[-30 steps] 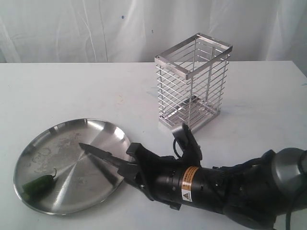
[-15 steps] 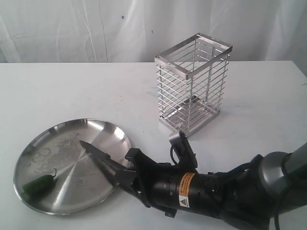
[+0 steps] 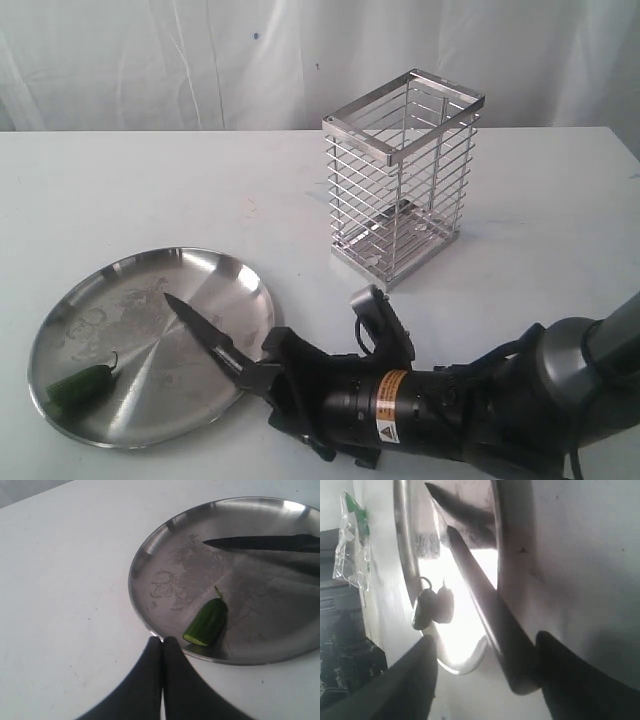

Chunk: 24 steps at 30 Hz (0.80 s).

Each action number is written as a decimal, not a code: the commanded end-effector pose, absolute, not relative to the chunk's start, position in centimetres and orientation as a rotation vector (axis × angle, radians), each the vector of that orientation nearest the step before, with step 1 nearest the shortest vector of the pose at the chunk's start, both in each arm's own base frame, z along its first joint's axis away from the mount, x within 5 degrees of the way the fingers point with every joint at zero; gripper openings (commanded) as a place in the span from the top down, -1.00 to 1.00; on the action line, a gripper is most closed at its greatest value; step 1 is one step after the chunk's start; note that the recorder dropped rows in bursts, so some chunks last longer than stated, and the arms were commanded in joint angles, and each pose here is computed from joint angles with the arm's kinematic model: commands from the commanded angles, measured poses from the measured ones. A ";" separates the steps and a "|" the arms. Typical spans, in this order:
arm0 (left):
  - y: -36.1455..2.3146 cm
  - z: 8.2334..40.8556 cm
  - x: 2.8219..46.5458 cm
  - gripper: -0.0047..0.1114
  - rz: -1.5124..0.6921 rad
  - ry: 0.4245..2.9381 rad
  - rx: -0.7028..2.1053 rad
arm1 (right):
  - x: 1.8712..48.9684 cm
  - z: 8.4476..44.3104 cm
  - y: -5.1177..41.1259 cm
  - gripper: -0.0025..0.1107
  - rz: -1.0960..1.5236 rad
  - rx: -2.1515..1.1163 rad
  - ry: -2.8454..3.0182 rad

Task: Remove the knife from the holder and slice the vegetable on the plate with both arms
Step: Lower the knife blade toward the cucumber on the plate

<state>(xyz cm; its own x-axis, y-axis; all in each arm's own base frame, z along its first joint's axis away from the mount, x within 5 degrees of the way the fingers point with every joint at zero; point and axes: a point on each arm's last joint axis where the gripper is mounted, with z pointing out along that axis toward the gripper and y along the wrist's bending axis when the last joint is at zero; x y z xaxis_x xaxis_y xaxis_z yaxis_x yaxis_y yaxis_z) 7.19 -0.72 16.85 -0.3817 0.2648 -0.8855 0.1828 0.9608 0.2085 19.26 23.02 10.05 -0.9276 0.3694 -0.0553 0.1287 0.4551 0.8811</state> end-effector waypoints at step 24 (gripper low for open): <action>-0.8 16.7 7.1 0.92 0.078 1.975 0.316 | 20.4 23.4 20.6 -0.12 0.135 -0.873 2.115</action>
<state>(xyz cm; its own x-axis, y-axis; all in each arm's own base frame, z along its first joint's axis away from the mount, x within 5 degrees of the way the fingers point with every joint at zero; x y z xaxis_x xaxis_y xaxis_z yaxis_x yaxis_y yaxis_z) 7.19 -0.72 16.85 -0.3817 0.2648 -0.8855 0.1828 0.9608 0.2085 20.11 20.57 23.22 -0.4932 -0.3455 -0.7984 -0.6176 0.7854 0.0417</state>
